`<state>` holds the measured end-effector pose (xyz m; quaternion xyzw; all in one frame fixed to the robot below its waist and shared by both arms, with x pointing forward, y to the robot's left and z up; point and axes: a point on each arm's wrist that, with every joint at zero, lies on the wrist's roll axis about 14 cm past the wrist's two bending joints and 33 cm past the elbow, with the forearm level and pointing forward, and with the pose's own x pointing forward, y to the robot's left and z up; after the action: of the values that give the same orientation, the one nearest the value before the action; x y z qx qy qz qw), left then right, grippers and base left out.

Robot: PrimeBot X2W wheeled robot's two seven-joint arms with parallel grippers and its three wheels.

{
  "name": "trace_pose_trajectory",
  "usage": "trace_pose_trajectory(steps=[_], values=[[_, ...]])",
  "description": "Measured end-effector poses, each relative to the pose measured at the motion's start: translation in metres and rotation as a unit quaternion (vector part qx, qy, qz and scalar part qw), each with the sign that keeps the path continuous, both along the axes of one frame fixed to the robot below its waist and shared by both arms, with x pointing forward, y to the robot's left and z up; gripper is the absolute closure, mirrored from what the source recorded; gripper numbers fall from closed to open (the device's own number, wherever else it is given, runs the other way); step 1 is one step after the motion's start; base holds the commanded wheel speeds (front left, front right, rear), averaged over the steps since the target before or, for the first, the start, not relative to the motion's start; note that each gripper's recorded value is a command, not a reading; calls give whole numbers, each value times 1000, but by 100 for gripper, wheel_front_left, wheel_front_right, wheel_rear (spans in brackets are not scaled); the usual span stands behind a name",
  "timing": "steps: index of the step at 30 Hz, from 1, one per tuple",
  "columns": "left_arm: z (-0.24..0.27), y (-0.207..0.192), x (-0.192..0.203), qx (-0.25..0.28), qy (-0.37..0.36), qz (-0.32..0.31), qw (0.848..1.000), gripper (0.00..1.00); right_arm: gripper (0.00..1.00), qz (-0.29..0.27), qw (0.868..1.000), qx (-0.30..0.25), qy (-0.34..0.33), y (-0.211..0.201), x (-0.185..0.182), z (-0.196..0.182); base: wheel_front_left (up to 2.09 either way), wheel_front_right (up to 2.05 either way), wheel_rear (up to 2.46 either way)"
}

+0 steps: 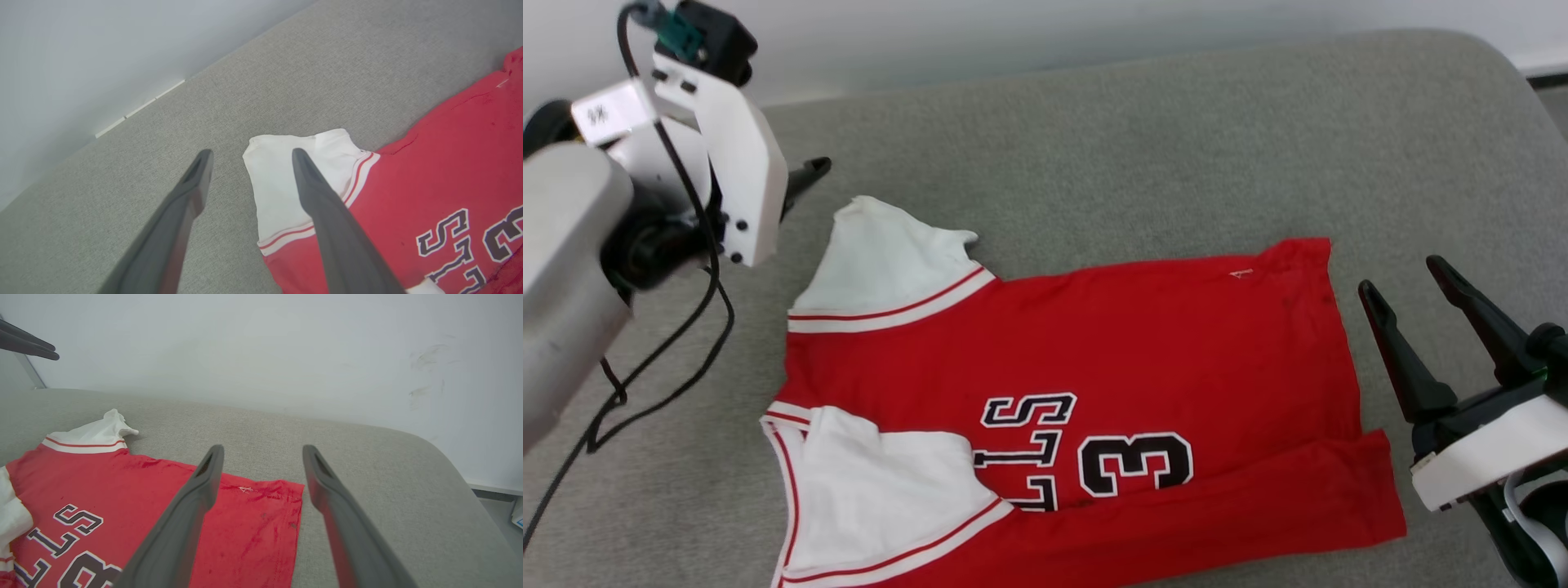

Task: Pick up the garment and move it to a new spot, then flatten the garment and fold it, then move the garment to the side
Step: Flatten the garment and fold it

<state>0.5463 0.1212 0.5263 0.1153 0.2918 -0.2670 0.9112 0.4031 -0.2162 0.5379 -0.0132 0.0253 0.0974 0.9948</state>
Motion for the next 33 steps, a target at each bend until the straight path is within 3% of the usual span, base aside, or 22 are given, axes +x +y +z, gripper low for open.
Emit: trace_pose_trajectory(steps=[7, 8, 13, 20, 21, 22, 30, 33], values=[[-42, -4, 30, 54, 105, 0, 993, 0, 0, -12, 999, 0, 36, 1, 6, -25, 0, 0, 0], [-68, -5, 36, 76, 152, 0, 985, 0, 0, -15, 999, -3, 44, -1, 14, -33, 0, 0, 0], [-118, -4, 35, 113, 228, -7, 967, 0, 0, -22, 997, -6, 69, -5, 21, -52, 0, 0, 0], [-161, -9, 28, 125, 282, -24, 951, 0, 0, -32, 995, -12, 94, -13, 24, -72, 0, 0, 0], [-162, -10, 27, 125, 284, -28, 950, 76, 0, -33, 995, -14, 95, -15, 25, -72, 0, 0, 0], [-162, -10, 27, 126, 285, -29, 950, 100, 0, -35, 995, -16, 90, -17, 28, -70, 0, 0, 0], [-135, -18, 27, 107, 238, -39, 964, 100, 0, -28, 997, -69, 36, -36, 54, -17, 0, 0, 0], [-117, -19, 26, 104, 209, -45, 971, 100, 0, -11, 994, -96, 55, -38, 63, -5, 0, 0, 0]])
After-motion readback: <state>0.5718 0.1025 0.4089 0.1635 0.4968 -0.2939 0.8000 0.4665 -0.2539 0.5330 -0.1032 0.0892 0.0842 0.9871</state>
